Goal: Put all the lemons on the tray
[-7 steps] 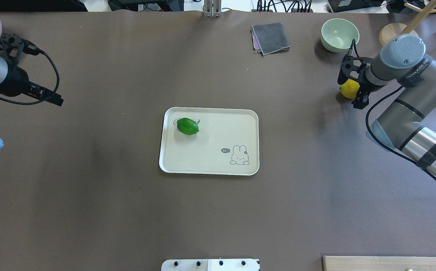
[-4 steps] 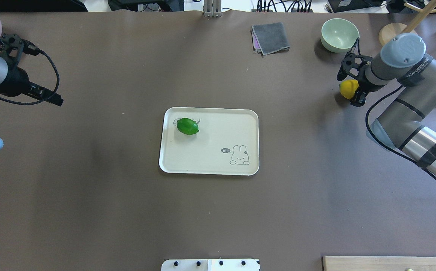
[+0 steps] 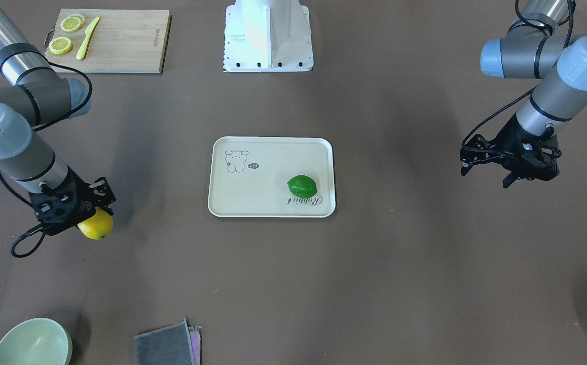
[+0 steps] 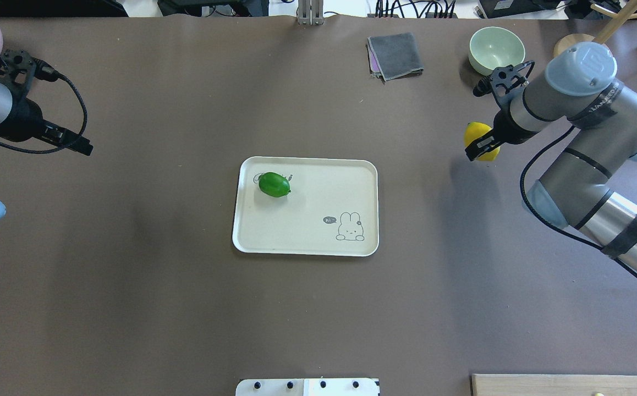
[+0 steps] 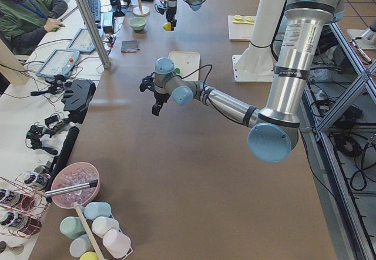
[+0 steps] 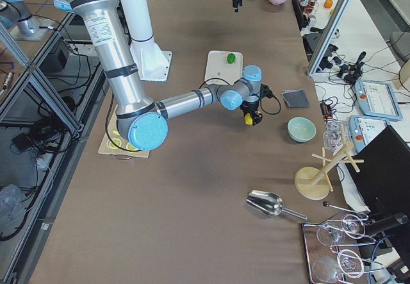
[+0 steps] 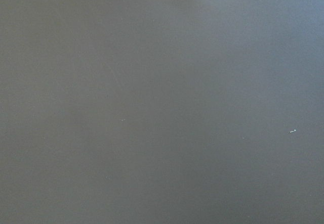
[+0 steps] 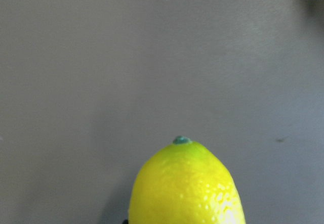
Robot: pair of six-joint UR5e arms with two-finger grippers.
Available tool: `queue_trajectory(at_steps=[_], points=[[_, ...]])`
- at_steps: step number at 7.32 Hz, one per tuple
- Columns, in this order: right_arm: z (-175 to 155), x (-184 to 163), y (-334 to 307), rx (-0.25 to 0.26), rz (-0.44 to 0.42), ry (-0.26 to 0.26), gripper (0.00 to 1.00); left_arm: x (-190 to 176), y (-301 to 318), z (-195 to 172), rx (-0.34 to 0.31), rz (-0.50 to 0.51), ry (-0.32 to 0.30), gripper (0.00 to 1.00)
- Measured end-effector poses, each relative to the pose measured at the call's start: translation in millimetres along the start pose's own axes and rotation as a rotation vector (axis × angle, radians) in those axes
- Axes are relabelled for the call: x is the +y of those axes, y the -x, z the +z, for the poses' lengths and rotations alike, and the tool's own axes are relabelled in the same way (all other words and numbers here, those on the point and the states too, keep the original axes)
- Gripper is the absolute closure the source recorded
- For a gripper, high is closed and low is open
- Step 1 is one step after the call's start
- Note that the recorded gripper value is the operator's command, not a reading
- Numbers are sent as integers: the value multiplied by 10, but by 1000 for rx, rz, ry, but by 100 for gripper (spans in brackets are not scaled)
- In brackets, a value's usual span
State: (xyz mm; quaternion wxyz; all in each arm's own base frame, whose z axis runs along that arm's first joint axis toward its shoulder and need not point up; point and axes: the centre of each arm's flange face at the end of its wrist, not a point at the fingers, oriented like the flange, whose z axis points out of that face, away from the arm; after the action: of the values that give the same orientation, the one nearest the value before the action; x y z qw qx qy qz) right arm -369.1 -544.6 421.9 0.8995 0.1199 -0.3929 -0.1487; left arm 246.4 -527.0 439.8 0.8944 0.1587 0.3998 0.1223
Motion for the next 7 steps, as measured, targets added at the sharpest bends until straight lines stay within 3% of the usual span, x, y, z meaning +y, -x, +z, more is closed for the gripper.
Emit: queue_trajectory(at_steps=[2, 3, 4, 5, 7], points=[[36, 8, 1229, -89, 285, 38, 100, -1, -3, -1, 0, 0, 0, 2], [93, 17, 1783, -104, 369, 57, 100, 0, -6, 0, 1, 1, 0, 2], [163, 5, 2231, -101, 433, 62, 69, 1, -6, 2, 1, 1, 1, 2], [194, -54, 2552, -99, 482, 56, 1, 1, -6, 4, 2, 1, 1, 2], [180, -166, 2740, -82, 522, 19, 0, 3, -13, -6, 3, 2, 0, 2]])
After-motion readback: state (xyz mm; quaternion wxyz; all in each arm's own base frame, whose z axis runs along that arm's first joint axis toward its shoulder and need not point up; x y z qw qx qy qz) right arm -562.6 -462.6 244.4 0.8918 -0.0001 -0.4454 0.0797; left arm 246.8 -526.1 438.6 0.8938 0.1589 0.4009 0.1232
